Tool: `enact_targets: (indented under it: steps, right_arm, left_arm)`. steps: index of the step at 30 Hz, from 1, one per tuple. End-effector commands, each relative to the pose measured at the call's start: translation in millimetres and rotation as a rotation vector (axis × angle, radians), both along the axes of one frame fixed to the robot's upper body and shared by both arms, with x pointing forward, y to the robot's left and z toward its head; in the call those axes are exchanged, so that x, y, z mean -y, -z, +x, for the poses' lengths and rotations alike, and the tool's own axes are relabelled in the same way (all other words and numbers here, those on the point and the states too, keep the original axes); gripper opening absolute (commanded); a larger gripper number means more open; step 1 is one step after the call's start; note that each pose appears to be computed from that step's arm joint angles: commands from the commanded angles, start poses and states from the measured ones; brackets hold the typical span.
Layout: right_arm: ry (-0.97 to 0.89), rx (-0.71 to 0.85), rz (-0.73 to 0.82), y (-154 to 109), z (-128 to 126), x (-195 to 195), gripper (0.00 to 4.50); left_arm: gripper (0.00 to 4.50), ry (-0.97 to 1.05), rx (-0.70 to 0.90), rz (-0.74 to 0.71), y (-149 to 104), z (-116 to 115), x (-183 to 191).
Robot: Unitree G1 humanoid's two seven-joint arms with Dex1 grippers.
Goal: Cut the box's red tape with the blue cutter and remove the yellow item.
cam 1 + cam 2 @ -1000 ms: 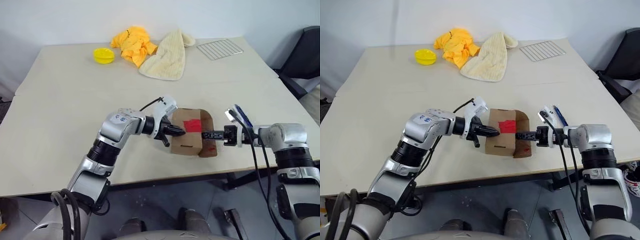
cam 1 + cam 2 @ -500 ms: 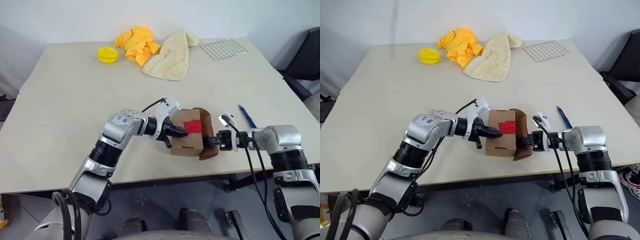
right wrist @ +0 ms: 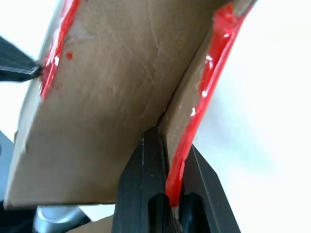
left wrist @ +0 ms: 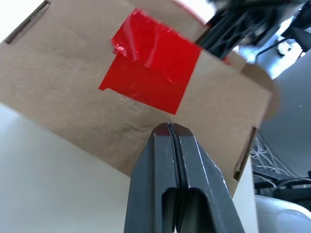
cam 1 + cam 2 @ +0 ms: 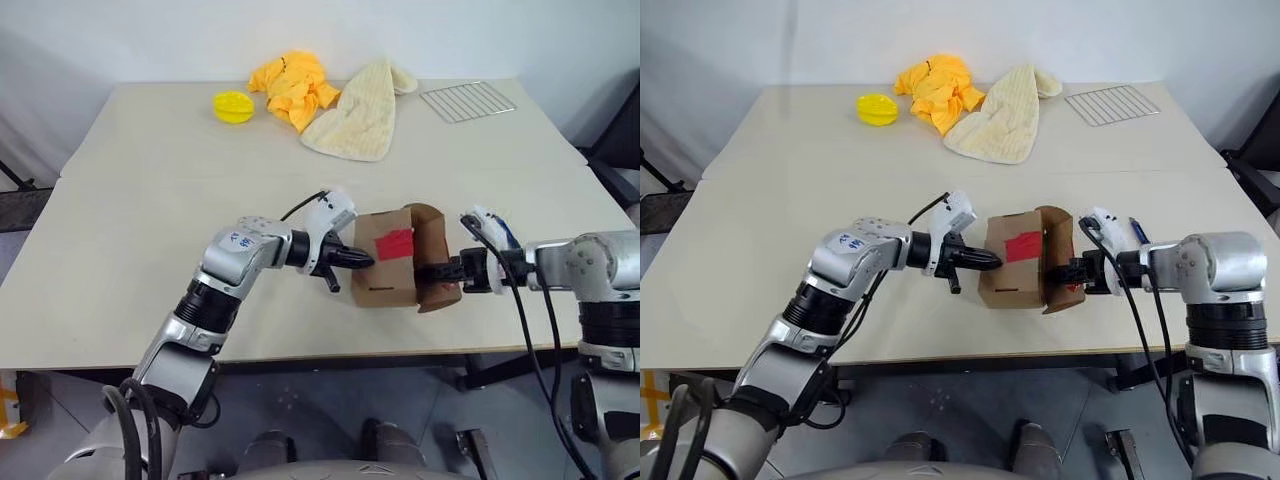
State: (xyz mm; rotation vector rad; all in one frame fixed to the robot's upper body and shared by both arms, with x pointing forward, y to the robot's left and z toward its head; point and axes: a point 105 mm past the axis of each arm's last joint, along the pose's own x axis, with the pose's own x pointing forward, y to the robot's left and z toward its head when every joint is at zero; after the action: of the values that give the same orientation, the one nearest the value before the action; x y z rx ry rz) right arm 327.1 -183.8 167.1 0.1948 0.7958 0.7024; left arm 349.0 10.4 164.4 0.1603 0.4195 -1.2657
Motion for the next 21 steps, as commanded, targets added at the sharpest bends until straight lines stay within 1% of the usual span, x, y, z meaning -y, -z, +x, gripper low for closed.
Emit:
enact_targets:
  steps: [1, 7, 15, 21]
  right_arm:
    - [-0.035, 0.130, -0.034, -37.2, -3.3, -4.4, 0.07]
    - [-0.048, 0.154, -0.115, -47.0, -2.6, -6.0, 0.07]
    - [-0.053, 0.142, -0.276, -46.8, -1.6, -2.2, 0.07]
    - [-0.048, 0.158, -0.372, -54.1, 1.1, -0.2, 0.07]
  left_arm:
    - [0.00, -0.091, -0.037, 0.085, 26.1, 10.4, -9.8]
    - [0.00, -0.077, -0.033, 0.055, 27.6, 12.4, 5.8]
    - [0.00, -0.063, -0.025, 0.003, 24.3, 15.4, 26.2]
    - [0.00, -0.073, -0.012, -0.040, 20.1, 20.2, 37.8]
